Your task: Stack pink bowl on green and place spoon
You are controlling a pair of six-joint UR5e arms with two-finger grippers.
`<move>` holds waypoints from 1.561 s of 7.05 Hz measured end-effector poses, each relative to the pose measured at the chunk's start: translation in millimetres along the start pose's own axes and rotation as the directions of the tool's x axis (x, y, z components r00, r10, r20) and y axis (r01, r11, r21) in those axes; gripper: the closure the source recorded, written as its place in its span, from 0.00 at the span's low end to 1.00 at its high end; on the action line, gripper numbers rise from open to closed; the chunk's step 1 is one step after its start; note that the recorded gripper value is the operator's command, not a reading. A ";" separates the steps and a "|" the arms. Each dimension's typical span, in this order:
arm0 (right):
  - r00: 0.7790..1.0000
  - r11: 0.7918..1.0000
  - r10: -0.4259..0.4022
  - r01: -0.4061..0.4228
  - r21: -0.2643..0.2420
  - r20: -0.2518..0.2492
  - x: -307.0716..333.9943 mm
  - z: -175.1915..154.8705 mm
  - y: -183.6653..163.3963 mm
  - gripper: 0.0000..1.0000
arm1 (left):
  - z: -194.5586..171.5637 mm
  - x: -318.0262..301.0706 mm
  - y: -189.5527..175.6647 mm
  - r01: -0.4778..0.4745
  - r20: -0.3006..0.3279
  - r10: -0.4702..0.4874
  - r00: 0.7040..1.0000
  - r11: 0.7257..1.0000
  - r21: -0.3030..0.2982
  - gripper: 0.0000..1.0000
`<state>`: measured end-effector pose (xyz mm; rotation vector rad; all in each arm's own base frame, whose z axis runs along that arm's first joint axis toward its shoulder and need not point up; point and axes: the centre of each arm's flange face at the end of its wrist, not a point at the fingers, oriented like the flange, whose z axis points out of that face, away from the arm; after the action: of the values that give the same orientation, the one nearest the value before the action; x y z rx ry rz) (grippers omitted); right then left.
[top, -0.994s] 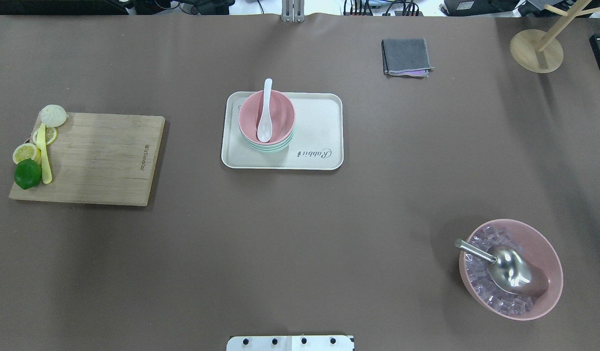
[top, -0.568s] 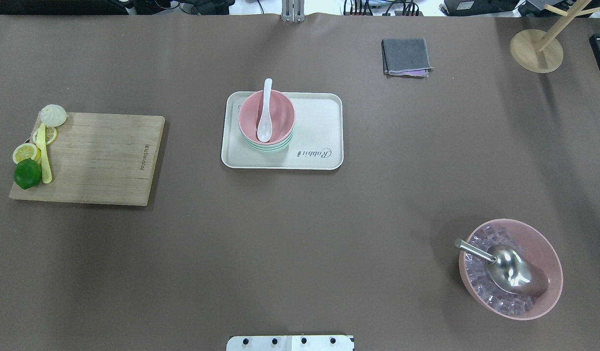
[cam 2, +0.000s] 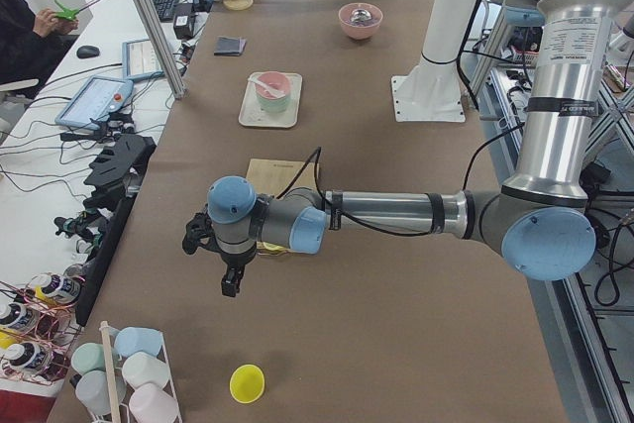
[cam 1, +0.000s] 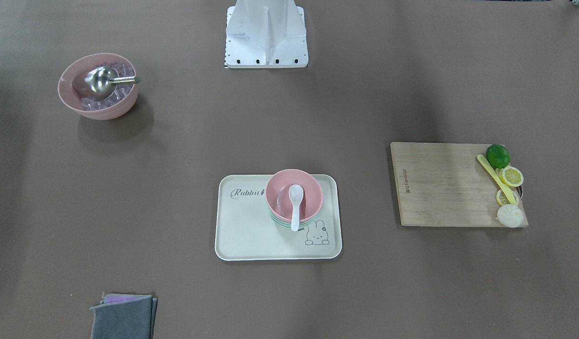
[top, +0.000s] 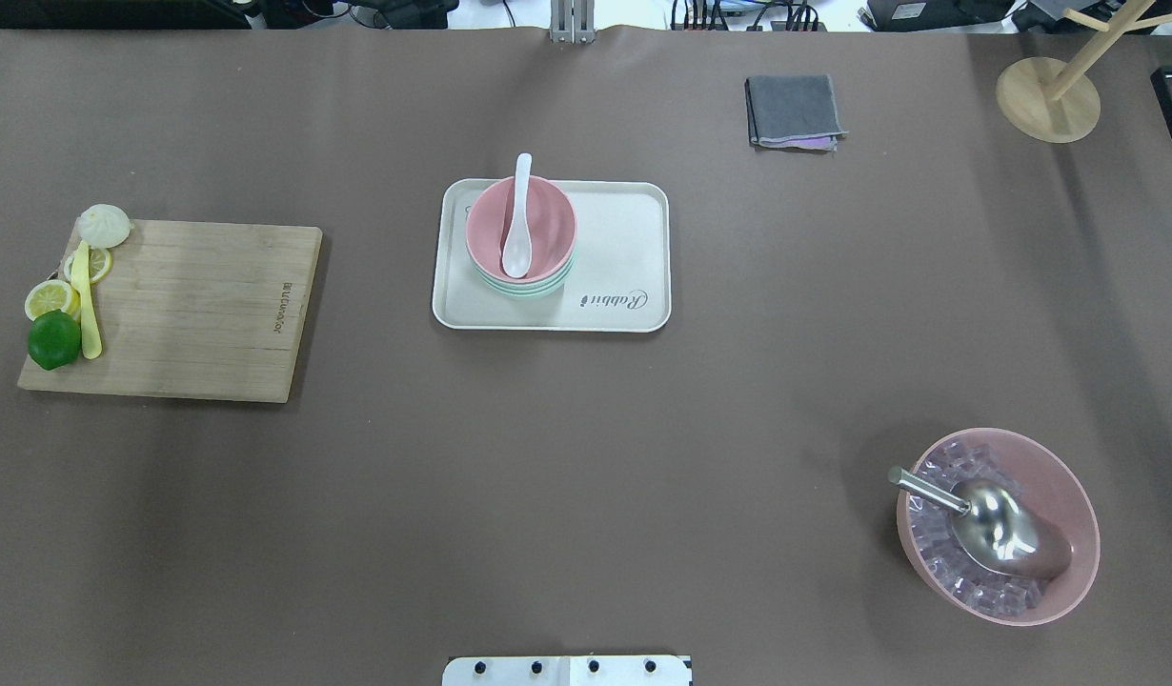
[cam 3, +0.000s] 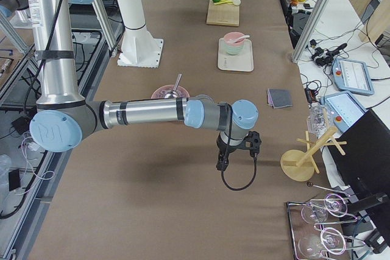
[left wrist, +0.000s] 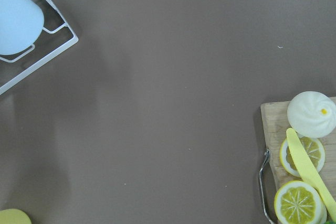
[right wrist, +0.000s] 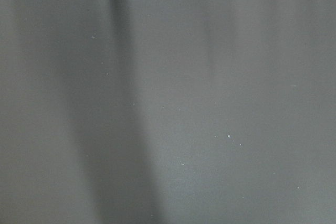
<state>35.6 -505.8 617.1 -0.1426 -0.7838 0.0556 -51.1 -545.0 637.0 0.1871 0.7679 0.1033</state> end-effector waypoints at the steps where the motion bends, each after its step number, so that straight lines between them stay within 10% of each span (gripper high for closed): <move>1: 1.000 1.000 0.011 -0.011 0.006 0.003 -2.3 -2.5 2.6 0.00 | 0.6 -2.1 1.9 0.001 0.000 -0.001 1.000 1.000 -0.008 0.02; 11: 1.000 1.000 0.004 -0.004 0.021 0.012 -7.8 -6.4 3.0 0.00 | 4.1 -4.5 5.1 0.003 -0.002 -0.003 1.000 1.000 -0.016 0.02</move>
<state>34.7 -504.3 606.7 -0.1241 -0.7948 0.0681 -51.6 -541.2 644.0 0.1701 0.7696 0.1068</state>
